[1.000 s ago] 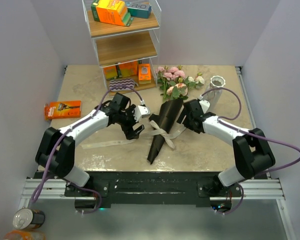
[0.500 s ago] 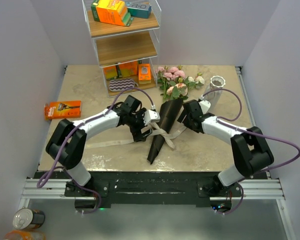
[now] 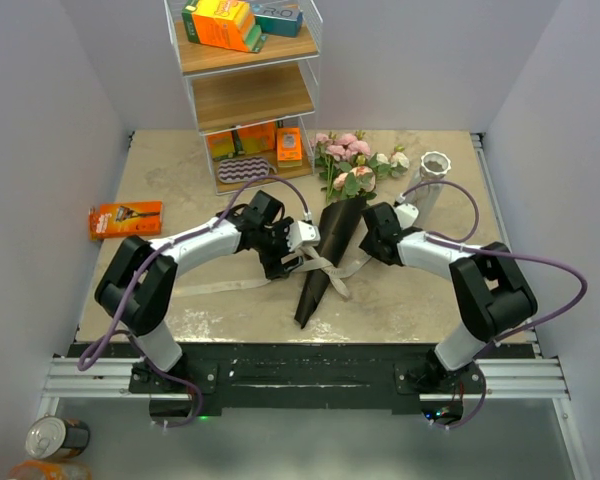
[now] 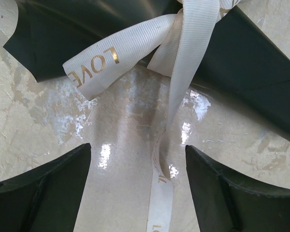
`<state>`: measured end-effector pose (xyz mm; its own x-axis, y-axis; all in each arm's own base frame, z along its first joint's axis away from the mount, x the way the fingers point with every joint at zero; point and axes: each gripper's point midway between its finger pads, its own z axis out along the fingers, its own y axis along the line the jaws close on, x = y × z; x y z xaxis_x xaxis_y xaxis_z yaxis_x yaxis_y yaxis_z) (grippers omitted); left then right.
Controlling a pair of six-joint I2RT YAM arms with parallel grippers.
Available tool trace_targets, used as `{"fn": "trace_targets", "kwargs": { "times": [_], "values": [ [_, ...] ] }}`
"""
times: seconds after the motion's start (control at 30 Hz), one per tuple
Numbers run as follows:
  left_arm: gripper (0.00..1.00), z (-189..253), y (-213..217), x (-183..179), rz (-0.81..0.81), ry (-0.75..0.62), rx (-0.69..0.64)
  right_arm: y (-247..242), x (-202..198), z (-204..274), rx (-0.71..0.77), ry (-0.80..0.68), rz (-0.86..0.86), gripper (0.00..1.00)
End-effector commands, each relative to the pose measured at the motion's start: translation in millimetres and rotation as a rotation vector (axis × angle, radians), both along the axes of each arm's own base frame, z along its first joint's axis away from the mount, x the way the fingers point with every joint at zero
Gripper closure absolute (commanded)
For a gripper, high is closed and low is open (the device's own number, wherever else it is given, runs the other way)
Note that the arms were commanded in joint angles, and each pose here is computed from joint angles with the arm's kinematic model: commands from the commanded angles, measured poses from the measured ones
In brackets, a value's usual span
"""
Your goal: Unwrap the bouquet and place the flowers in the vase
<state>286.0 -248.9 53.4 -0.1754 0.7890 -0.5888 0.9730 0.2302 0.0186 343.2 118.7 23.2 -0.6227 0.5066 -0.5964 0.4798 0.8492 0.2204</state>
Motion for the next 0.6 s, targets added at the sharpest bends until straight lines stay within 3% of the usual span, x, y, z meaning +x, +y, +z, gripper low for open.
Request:
{"fn": "trace_targets", "kwargs": {
  "times": [0.0,0.1,0.17,0.3,0.4,0.43,0.5,0.53,0.57],
  "values": [
    [0.19,3,-6,15,-0.030,-0.063,-0.003,-4,2,-6,-0.003,-0.021,-0.044,0.58],
    [0.26,-1,-8,15,-0.040,-0.060,0.001,-5,0,-8,-0.002,-0.015,-0.048,0.61],
    [0.34,-1,-9,14,-0.044,-0.058,-0.002,-5,-4,-10,0.002,-0.014,-0.045,0.69],
    [0.36,-5,-10,12,-0.048,-0.052,0.003,-6,-7,-13,0.008,-0.017,-0.045,0.81],
    [0.48,-4,-14,11,-0.056,-0.042,-0.011,-6,-8,-15,0.008,-0.011,-0.041,0.92],
    [0.59,-3,-15,10,-0.062,-0.036,-0.017,-6,-9,-15,0.008,-0.011,-0.041,0.94],
    [0.69,2,-20,8,-0.074,-0.018,-0.037,-10,-10,-14,-0.006,-0.009,-0.055,1.00],
    [0.92,5,-20,8,-0.071,-0.016,-0.040,-11,-11,-13,-0.009,-0.011,-0.057,1.00],
    [1.00,9,-21,9,-0.065,-0.022,-0.045,-12,-11,-12,-0.014,-0.011,-0.055,1.00]
  ]
}}
